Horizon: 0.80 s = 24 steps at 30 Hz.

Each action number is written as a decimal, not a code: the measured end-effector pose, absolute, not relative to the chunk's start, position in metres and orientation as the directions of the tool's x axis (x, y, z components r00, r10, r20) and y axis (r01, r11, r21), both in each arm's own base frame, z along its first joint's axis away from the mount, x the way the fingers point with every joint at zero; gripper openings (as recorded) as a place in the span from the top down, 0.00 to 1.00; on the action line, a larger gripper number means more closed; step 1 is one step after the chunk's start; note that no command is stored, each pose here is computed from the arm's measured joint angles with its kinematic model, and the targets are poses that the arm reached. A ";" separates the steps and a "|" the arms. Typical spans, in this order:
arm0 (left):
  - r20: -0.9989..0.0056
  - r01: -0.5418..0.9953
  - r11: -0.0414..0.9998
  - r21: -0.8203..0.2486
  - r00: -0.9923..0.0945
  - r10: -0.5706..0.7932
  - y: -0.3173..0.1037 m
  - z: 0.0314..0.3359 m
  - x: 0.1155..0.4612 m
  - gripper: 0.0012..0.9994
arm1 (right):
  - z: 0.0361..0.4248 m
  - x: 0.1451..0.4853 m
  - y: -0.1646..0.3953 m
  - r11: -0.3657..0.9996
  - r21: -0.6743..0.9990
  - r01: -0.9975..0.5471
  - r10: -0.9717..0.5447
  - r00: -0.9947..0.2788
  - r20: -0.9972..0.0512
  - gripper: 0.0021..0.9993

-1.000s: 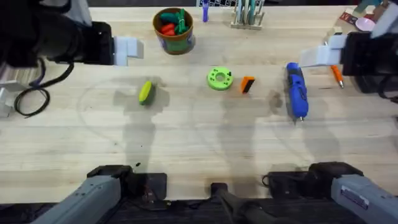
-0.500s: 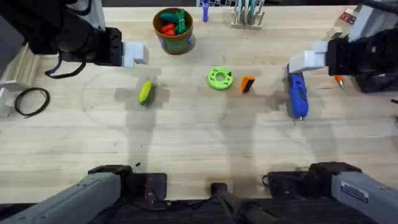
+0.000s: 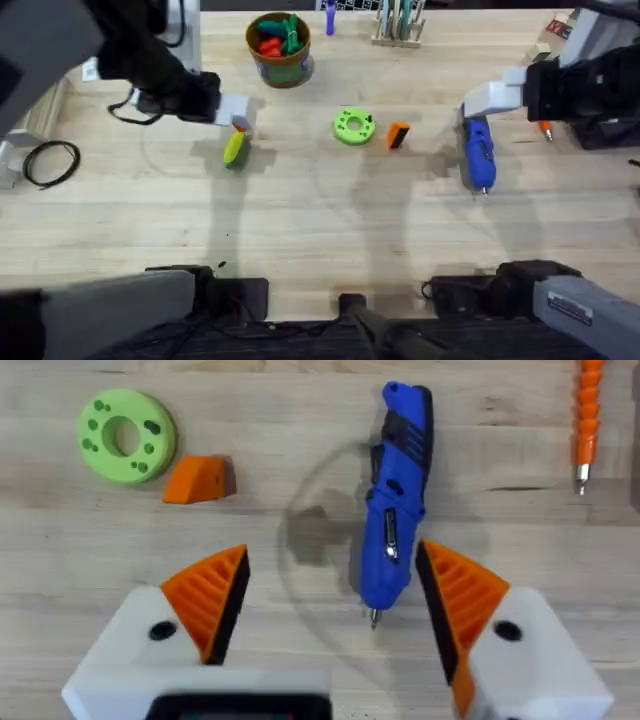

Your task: Pick up the gripper from the table and insert it into the empty holder that is missing its gripper. Then pick up a screw, insert it into the mounting hole, and use the screwdriver to tighten it. Finally, clean up the table by picking up the vegetable and placing it into the bucket.

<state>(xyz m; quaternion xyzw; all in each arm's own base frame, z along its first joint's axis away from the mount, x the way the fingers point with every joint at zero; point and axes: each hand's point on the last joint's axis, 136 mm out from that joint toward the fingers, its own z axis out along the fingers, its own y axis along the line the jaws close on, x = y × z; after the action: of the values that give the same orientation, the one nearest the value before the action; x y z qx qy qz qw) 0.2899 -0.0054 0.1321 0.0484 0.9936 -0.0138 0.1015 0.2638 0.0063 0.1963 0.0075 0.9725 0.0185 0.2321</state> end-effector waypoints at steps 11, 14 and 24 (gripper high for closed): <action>-0.049 0.113 0.992 -0.054 -0.993 0.110 -0.009 0.057 0.301 0.01 | 0.196 0.264 0.006 0.999 0.040 0.006 0.023 -0.892 -0.451 0.01; -0.010 0.116 0.992 -0.059 -0.993 0.115 -0.009 0.043 0.301 0.01 | 0.196 0.264 0.006 0.999 0.040 0.006 0.023 -0.892 -0.451 0.01; 0.007 0.118 0.991 -0.062 -0.993 0.119 -0.009 0.032 0.303 0.28 | 0.196 0.264 0.006 0.999 0.040 0.006 0.023 -0.893 -0.450 0.01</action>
<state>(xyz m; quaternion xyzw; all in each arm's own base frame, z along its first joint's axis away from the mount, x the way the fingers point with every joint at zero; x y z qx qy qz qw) 0.3029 -0.0092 0.0320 0.0592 0.9978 -0.0306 -0.0054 0.2635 0.0063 0.1961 0.0075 0.9726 0.0186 0.2314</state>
